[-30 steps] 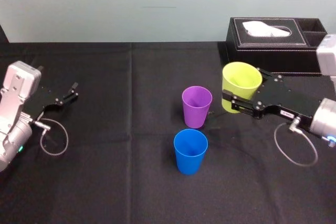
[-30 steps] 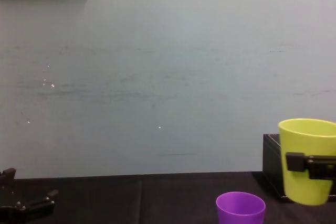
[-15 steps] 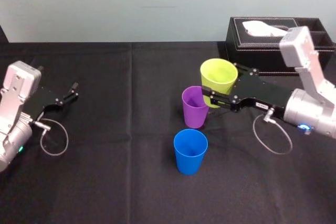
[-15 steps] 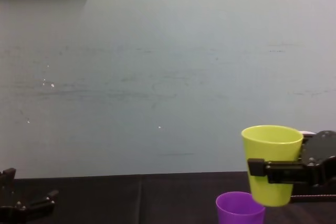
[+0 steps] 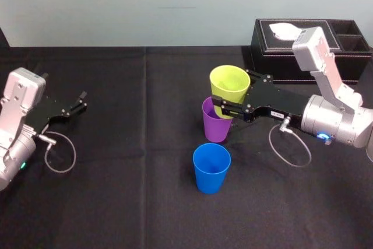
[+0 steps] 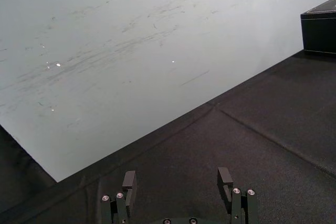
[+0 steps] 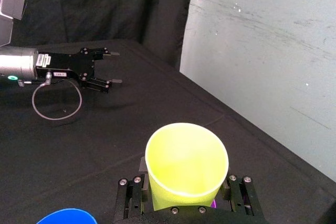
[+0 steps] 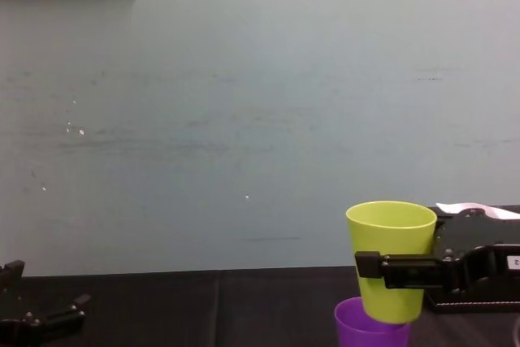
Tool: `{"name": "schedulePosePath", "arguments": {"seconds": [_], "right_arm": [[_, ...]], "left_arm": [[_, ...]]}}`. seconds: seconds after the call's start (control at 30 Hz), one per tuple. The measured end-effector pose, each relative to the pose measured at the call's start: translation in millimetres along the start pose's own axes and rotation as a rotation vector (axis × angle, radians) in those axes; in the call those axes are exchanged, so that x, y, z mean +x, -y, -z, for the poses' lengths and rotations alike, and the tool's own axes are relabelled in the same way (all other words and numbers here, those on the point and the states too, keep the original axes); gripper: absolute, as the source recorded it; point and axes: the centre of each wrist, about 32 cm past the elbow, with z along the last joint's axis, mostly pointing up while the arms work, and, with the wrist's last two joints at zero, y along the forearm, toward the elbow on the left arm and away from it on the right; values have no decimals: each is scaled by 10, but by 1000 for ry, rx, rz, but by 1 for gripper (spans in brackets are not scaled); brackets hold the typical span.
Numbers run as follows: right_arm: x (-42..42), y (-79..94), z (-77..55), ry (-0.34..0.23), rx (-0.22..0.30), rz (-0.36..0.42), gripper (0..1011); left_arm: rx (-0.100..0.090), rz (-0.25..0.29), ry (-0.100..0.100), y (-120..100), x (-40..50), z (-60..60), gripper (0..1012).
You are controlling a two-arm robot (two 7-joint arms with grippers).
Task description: Stack the three plastic cups sequentially using one hand.
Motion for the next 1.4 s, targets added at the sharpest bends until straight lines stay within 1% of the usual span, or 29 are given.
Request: {"name": "schedulePosePath", "arguments": {"seconds": [0.6, 0.83, 1.2, 1.4], "right_arm": [[101, -189, 59, -10, -12, -23, 736], [99, -221, 98, -12, -20, -30, 736], [94, -216, 147, -18, -27, -30, 736], [93, -215, 148, -19, -27, -30, 736]], "left_arm": [[0, 0, 0, 0, 0, 0, 1011], [0, 0, 0, 0, 0, 0, 1011], [0, 0, 0, 0, 0, 0, 1012], [0, 0, 0, 0, 0, 0, 1012]]}}
